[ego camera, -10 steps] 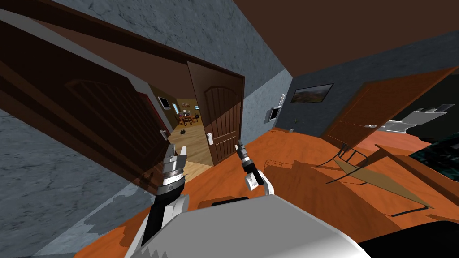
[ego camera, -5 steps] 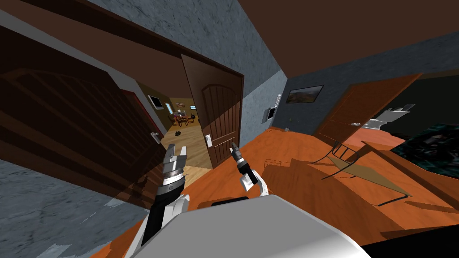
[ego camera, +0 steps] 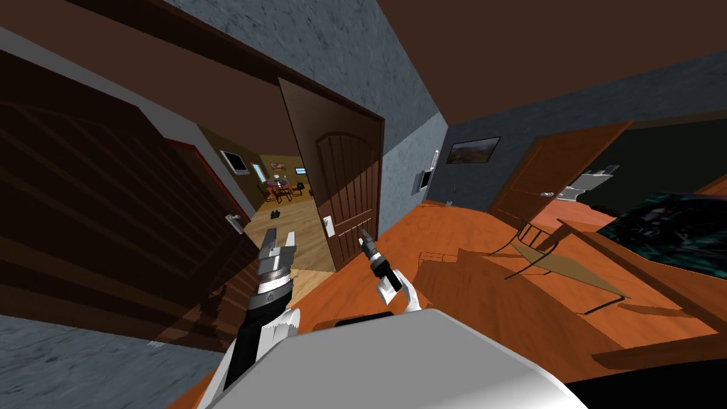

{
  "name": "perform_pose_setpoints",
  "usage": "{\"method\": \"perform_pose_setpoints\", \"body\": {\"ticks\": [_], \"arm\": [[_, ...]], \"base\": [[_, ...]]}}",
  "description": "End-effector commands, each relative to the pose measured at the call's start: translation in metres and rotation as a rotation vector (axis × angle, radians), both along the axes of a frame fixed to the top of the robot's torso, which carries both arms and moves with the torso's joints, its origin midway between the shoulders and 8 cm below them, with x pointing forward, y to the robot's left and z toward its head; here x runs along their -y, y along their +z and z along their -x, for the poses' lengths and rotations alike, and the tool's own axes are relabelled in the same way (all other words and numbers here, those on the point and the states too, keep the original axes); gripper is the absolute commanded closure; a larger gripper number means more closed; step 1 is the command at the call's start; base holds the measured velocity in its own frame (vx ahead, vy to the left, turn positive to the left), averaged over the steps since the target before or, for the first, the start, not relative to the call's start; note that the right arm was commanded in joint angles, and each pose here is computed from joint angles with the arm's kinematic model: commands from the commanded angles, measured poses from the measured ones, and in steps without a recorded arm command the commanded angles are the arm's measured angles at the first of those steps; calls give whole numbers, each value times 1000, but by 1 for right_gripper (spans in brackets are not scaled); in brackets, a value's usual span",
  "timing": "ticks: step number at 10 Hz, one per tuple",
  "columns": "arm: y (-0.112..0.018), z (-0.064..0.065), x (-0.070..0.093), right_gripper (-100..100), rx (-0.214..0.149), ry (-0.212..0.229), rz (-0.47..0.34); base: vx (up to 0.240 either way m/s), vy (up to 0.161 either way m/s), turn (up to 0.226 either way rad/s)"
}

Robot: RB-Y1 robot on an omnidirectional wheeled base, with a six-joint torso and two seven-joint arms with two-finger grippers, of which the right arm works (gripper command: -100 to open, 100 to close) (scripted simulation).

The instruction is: Push the door open

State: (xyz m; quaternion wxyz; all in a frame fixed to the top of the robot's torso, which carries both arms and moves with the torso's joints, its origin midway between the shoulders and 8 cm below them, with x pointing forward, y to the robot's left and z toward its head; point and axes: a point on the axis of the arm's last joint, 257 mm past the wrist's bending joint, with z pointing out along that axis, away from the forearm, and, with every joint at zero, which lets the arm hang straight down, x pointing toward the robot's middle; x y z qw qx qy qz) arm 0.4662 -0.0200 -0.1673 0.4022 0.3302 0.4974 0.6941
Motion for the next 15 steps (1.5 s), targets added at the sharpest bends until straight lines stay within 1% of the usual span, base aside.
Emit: {"method": "perform_pose_setpoints", "body": {"ticks": [1,2,3,6,7,8,9,10,11,12,15], "arm": [[-8,0,-11,-100,-17,27,9],[-14,0,-18,-100,-26,42,15],[-24,2,-32,-100,-45,72,28],[-40,4,-50,-100,-72,115,50],[-50,6,-61,-100,-88,141,65],[-55,8,-66,-100,-96,153,73],[-65,10,-76,-100,-112,178,90],[-69,11,-80,-100,-118,189,98],[-78,14,-88,-100,-131,209,114],[-82,15,-92,-100,-138,220,122],[-105,22,-110,-100,-170,269,167]], "base": [[79,76,-80],[74,76,-96],[86,89,-172],[94,100,-89],[82,105,-117],[109,99,-111],[127,145,-139],[99,132,-112],[95,108,-90],[102,86,-74],[133,120,-112]]}}
